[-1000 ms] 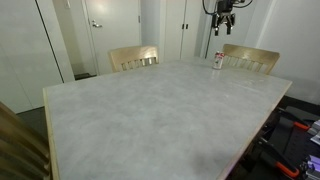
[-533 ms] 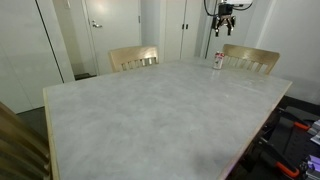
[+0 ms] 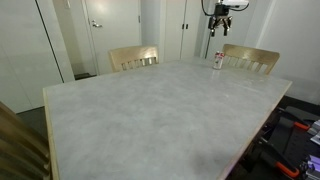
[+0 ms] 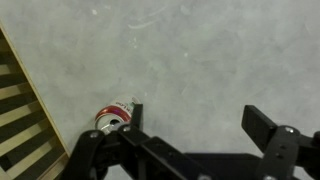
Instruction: Move the can to the left side of the table
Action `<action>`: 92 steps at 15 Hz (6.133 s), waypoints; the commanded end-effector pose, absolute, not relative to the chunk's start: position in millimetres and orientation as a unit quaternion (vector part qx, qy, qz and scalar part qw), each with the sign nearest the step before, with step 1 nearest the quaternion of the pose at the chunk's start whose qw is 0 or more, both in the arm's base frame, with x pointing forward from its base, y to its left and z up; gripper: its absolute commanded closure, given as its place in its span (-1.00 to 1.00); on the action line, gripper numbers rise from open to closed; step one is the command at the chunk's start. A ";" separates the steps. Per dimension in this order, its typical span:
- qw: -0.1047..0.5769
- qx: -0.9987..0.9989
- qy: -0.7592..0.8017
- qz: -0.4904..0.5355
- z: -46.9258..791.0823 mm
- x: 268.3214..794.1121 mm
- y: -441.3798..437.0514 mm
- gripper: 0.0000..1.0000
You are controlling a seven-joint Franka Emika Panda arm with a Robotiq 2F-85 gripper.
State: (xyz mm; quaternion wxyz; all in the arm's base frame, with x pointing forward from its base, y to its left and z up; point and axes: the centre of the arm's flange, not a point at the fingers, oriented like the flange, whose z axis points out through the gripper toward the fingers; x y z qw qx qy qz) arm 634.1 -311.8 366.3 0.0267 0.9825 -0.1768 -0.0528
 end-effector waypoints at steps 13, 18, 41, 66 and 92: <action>-0.038 0.952 -0.300 0.045 282.2 665.5 -463.4 -1.00; -0.033 0.953 -0.294 0.057 263.2 678.2 -479.9 -1.00; -0.023 0.933 -0.353 -0.067 241.5 652.0 -468.0 -0.70; 0.023 0.988 -0.140 -0.054 287.3 681.7 -340.6 0.20; 0.028 0.989 -0.018 -0.146 319.2 618.5 -108.4 0.20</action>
